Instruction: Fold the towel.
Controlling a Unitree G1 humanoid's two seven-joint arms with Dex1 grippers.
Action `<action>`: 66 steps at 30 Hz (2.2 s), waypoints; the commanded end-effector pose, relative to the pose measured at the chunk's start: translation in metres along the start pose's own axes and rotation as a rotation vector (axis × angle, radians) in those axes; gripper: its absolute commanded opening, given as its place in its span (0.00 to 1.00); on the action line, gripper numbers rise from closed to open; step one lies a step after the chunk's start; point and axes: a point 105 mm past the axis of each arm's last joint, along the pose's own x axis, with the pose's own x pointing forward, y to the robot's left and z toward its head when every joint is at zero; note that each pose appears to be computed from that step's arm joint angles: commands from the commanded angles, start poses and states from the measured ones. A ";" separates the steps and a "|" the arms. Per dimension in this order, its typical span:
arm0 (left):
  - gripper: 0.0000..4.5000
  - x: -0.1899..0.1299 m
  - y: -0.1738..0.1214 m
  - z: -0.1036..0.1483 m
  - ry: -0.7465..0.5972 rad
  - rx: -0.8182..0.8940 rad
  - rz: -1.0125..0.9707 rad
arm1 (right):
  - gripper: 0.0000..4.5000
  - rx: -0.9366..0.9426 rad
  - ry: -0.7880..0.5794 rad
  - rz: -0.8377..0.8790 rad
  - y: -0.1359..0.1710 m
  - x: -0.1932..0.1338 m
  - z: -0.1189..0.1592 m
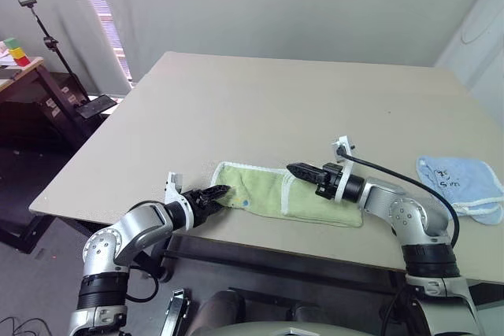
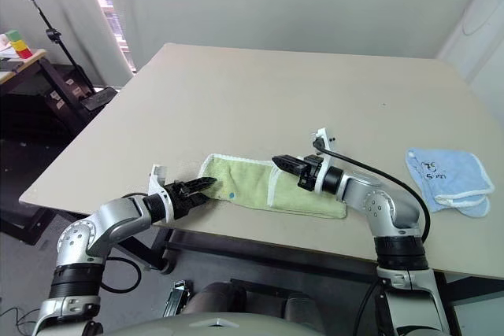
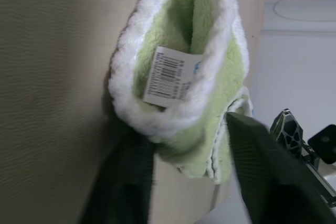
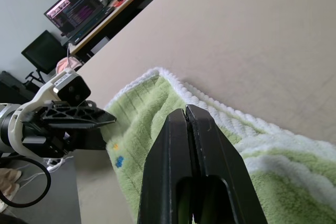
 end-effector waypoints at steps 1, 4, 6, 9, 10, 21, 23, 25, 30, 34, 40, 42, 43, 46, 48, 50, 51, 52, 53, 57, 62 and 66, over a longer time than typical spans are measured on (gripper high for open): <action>0.14 0.001 -0.010 0.002 -0.006 0.027 -0.037 | 0.00 -0.064 -0.040 0.005 0.004 -0.004 0.014; 0.01 0.000 -0.012 0.004 -0.019 0.037 -0.054 | 0.00 -0.070 -0.037 0.000 0.003 -0.004 0.014; 0.01 -0.001 -0.012 0.005 -0.021 0.042 -0.056 | 0.00 -0.073 -0.036 -0.002 0.002 -0.005 0.013; 0.01 -0.005 -0.016 0.008 -0.032 0.059 -0.083 | 0.00 -0.089 -0.025 0.003 0.003 -0.008 0.011; 0.01 -0.007 -0.017 0.009 -0.035 0.077 -0.087 | 0.00 -0.093 -0.024 0.005 0.004 -0.009 0.011; 0.01 0.000 -0.051 0.013 0.068 0.498 -0.094 | 0.00 -0.107 -0.099 -0.010 0.002 -0.052 0.035; 0.01 0.005 -0.064 0.008 0.113 0.562 -0.147 | 0.00 -0.103 -0.103 -0.047 -0.004 -0.057 0.035; 0.01 0.011 -0.074 0.000 0.171 0.652 -0.177 | 0.00 -0.096 -0.105 -0.089 -0.011 -0.063 0.033; 0.01 0.026 -0.101 -0.026 0.336 0.815 -0.291 | 0.00 -0.074 -0.113 -0.191 -0.026 -0.080 0.023; 0.01 0.043 -0.115 -0.045 0.441 0.921 -0.367 | 0.00 -0.059 -0.141 -0.267 -0.034 -0.094 0.020; 0.01 0.074 -0.129 -0.080 0.591 1.012 -0.459 | 0.00 -0.034 -0.223 -0.422 -0.049 -0.125 0.021; 0.01 0.084 -0.125 -0.088 0.630 1.028 -0.453 | 0.00 -0.028 -0.257 -0.463 -0.052 -0.134 0.023; 0.01 0.091 -0.121 -0.091 0.646 1.023 -0.437 | 0.00 -0.021 -0.282 -0.494 -0.055 -0.139 0.025; 0.01 0.105 -0.105 -0.099 0.694 1.065 -0.395 | 0.00 -0.010 -0.306 -0.560 -0.061 -0.151 0.023; 0.01 0.110 -0.098 -0.103 0.713 1.096 -0.390 | 0.00 -0.009 -0.300 -0.570 -0.060 -0.154 0.018; 0.01 0.116 -0.093 -0.105 0.716 1.111 -0.382 | 0.00 -0.010 -0.292 -0.580 -0.059 -0.155 0.014; 0.01 0.118 -0.091 -0.105 0.714 1.118 -0.371 | 0.00 -0.010 -0.290 -0.582 -0.059 -0.154 0.013; 0.01 0.120 -0.090 -0.105 0.713 1.121 -0.369 | 0.00 -0.009 -0.290 -0.584 -0.059 -0.154 0.012; 0.01 0.121 -0.090 -0.105 0.713 1.118 -0.374 | 0.00 -0.009 -0.291 -0.586 -0.059 -0.154 0.012; 0.01 0.122 -0.095 -0.112 0.715 1.101 -0.439 | 0.00 -0.007 -0.278 -0.608 -0.063 -0.154 0.009; 0.29 0.119 -0.099 -0.118 0.713 1.094 -0.488 | 0.00 -0.003 -0.264 -0.616 -0.068 -0.152 0.006; 0.62 0.112 -0.106 -0.120 0.712 1.091 -0.546 | 0.00 -0.005 -0.260 -0.620 -0.072 -0.150 0.006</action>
